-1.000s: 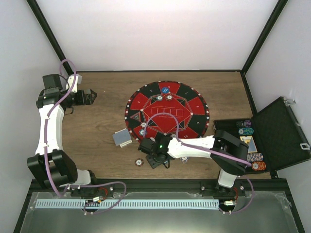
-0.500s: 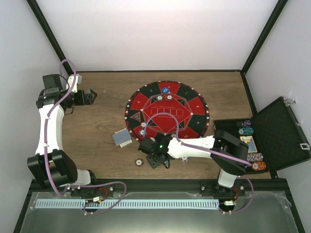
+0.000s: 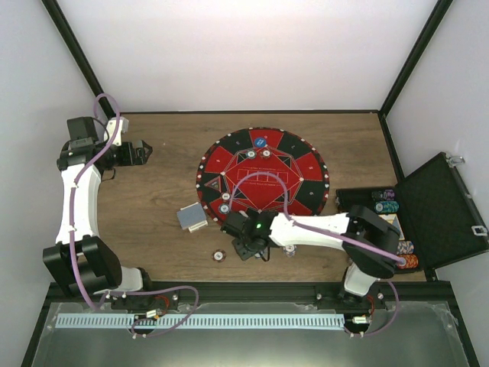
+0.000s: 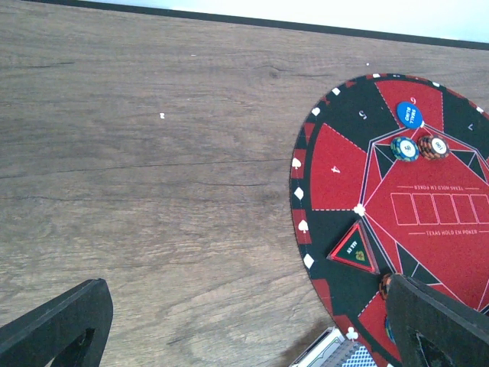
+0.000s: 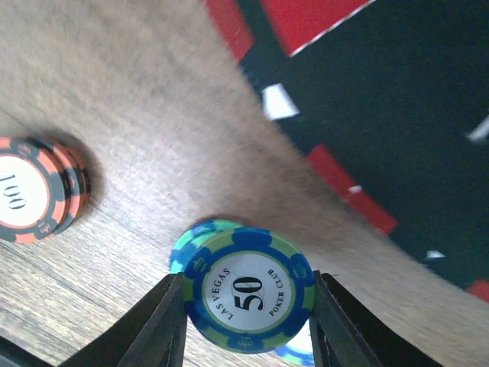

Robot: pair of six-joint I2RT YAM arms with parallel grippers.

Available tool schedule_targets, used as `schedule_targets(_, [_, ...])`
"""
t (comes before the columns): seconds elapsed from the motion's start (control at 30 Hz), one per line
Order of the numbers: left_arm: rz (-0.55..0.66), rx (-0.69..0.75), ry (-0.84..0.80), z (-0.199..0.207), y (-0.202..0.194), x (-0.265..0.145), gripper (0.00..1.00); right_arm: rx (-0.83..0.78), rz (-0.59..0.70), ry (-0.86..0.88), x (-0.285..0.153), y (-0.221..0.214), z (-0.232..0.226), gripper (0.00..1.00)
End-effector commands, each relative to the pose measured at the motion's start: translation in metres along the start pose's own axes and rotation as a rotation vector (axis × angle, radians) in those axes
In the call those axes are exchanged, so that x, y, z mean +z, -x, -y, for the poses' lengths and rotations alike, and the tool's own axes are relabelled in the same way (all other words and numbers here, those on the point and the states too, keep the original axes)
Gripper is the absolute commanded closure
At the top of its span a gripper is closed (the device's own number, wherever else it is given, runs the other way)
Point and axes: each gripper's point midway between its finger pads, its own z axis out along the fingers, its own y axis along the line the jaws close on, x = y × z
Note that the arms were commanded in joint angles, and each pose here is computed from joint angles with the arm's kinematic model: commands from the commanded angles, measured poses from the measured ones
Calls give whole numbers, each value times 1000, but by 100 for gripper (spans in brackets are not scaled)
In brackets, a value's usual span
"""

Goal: Distribute texas hold em gaming equipment

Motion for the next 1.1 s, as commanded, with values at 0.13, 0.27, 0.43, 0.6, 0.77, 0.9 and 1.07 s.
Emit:
schedule_targets(0.13, [32, 20, 7, 3, 7, -10, 0, 135, 172, -71, -62, 55, 70, 90])
schedule_targets(0.27, [35, 18, 5, 3, 8, -11, 0, 240, 211, -144, -68, 68, 128, 90])
schedule_targets(0.43, [34, 13, 2, 4, 8, -11, 0, 326, 207, -222, -49, 71, 181, 89])
schedule_targets(0.6, [36, 19, 8, 4, 8, -12, 0, 384, 180, -233, -22, 69, 205, 89])
schedule_targets(0.77, [36, 25, 10, 3, 8, -12, 0, 398, 137, -230, 0, 60, 209, 89])
schedule_targets(0.9, [33, 27, 9, 3, 8, -11, 0, 399, 106, -236, 9, 50, 210, 89])
schedule_targets(1.07, [27, 20, 5, 2, 6, -8, 0, 400, 90, -240, 13, 46, 210, 82])
